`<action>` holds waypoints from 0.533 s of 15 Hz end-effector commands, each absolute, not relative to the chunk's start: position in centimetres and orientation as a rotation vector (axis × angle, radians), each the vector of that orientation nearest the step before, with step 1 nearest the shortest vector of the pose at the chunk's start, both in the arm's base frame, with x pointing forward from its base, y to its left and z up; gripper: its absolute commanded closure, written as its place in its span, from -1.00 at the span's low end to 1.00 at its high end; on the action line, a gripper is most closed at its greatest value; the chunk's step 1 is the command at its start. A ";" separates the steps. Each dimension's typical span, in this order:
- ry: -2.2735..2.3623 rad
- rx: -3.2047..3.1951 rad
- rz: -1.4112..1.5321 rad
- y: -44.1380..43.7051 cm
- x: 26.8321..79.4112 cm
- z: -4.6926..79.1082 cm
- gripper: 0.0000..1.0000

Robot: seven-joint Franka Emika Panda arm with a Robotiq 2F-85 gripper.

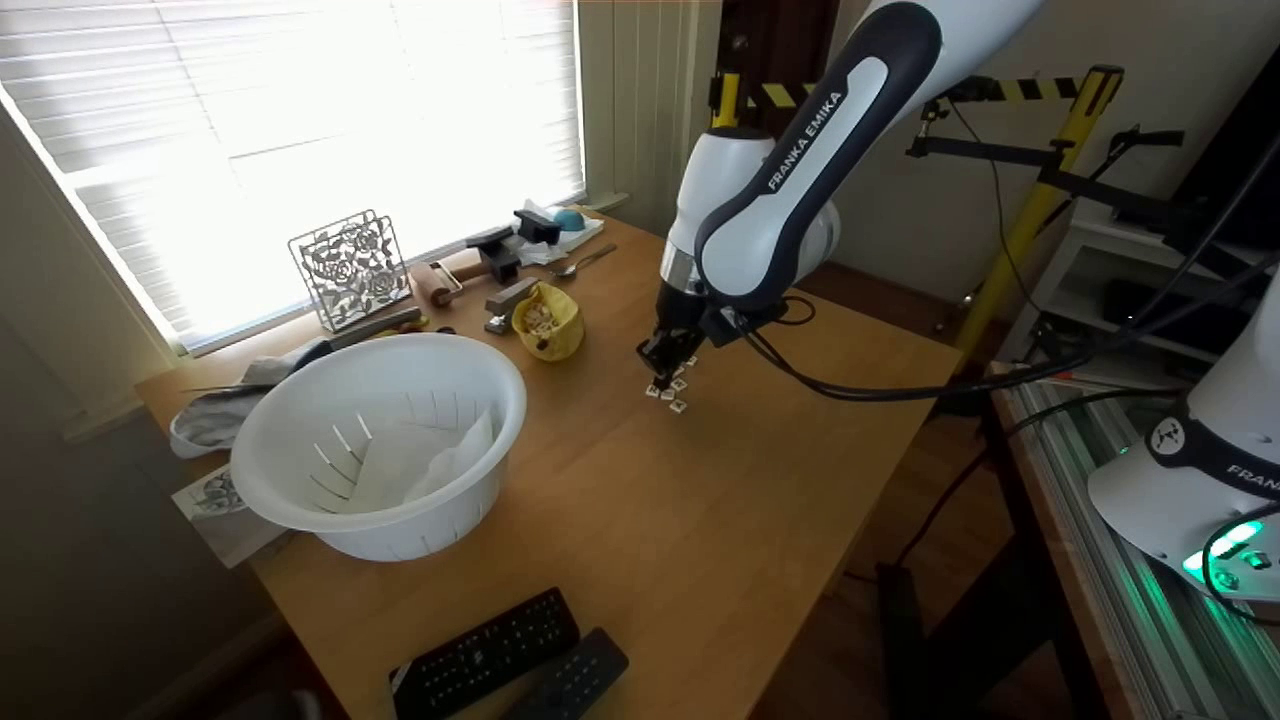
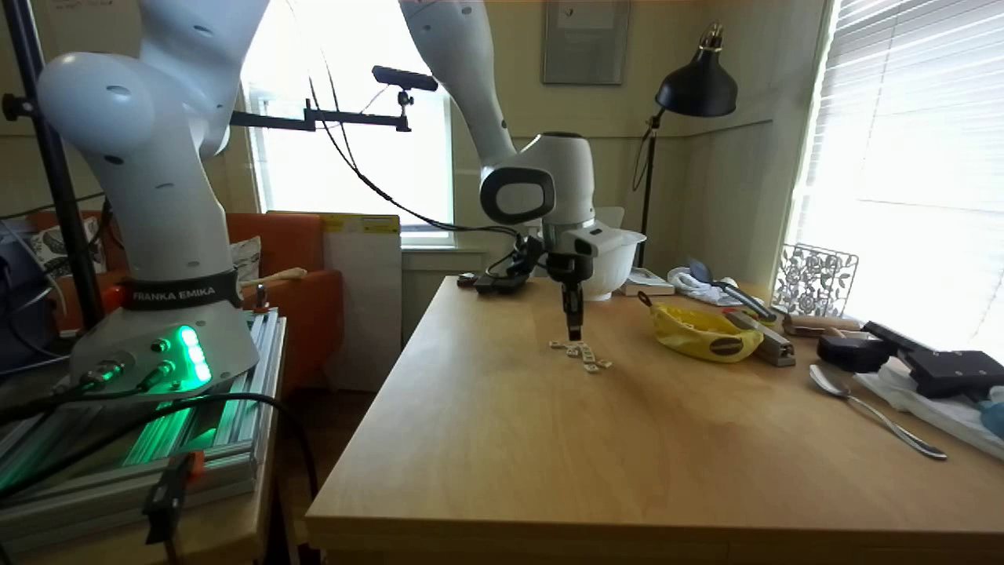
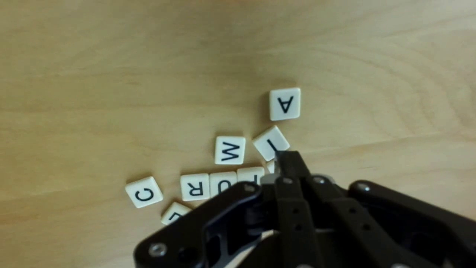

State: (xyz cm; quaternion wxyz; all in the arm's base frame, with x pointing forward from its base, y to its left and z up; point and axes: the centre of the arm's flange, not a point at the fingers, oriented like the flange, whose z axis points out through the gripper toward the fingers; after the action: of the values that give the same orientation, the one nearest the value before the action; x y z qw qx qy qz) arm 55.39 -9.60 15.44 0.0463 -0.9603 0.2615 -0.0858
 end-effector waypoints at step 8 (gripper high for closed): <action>0.769 -2.914 -0.265 -10.4 55.3 13.9 1.00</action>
State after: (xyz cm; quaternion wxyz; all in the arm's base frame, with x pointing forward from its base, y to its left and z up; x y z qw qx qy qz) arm 55.28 -10.00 14.65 0.0476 -0.9599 0.2599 -0.0940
